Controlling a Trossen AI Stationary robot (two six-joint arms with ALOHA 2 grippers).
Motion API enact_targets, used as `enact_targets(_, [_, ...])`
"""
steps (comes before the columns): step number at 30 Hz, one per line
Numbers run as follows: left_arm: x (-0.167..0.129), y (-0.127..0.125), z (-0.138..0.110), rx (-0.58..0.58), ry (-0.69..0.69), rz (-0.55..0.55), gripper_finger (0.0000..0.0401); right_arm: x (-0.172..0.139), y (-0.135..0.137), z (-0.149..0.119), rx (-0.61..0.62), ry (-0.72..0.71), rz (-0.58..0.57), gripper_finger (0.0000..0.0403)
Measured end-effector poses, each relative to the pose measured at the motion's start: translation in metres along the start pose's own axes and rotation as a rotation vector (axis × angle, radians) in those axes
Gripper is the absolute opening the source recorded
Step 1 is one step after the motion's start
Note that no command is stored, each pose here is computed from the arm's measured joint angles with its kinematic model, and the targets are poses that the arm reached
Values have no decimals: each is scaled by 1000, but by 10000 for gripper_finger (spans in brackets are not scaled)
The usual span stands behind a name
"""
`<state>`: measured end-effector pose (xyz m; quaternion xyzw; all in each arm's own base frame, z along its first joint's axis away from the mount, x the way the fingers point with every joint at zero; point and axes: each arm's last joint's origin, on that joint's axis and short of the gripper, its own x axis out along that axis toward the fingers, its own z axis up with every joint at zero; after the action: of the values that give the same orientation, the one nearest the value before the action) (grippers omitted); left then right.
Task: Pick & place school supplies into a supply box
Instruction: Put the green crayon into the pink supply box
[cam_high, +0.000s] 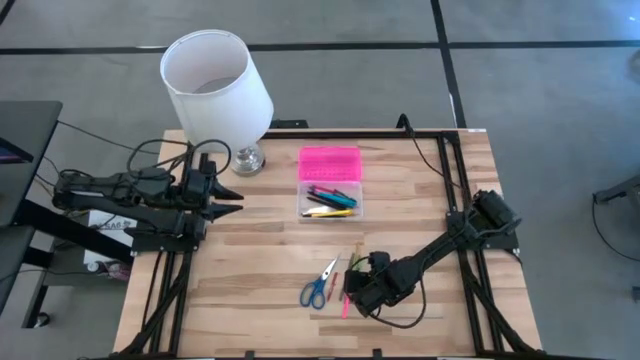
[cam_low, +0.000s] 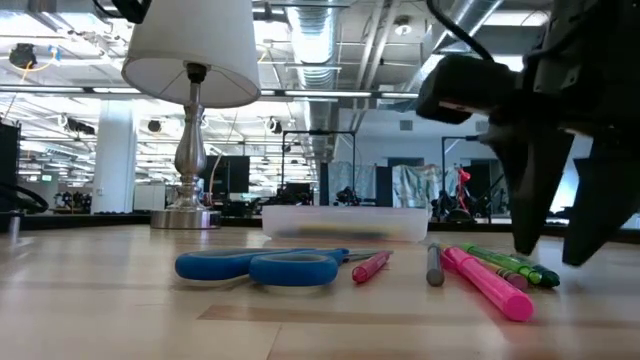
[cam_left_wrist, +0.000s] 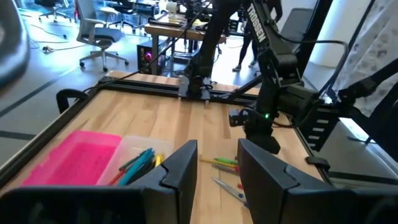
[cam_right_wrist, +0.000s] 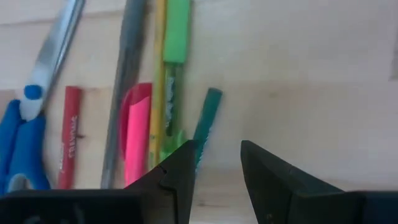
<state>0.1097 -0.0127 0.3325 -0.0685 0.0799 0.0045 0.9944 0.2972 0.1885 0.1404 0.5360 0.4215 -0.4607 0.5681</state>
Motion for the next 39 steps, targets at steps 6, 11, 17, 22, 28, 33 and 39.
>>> enact_targets(6, [0,0,0,-9,3,-15,107,8,4,-6,-4,21,11,120])
enact_targets(11, [0,0,0,-22,3,-15,107,8,1,-4,-9,14,-20,119])
enact_targets(17, [0,0,0,-36,3,-15,107,8,-2,-3,-64,37,-74,98])
enact_targets(22, [1,0,0,-65,6,-13,107,7,-8,-1,-99,48,-150,68])
enact_targets(28, [10,-1,-6,-70,72,1,107,7,-8,1,-143,75,-182,36])
enact_targets(33, [18,-2,-9,-30,111,15,107,7,-9,1,-153,81,-196,14])
enact_targets(39, [26,-2,-11,-46,144,24,107,7,-11,1,-190,95,-211,9])
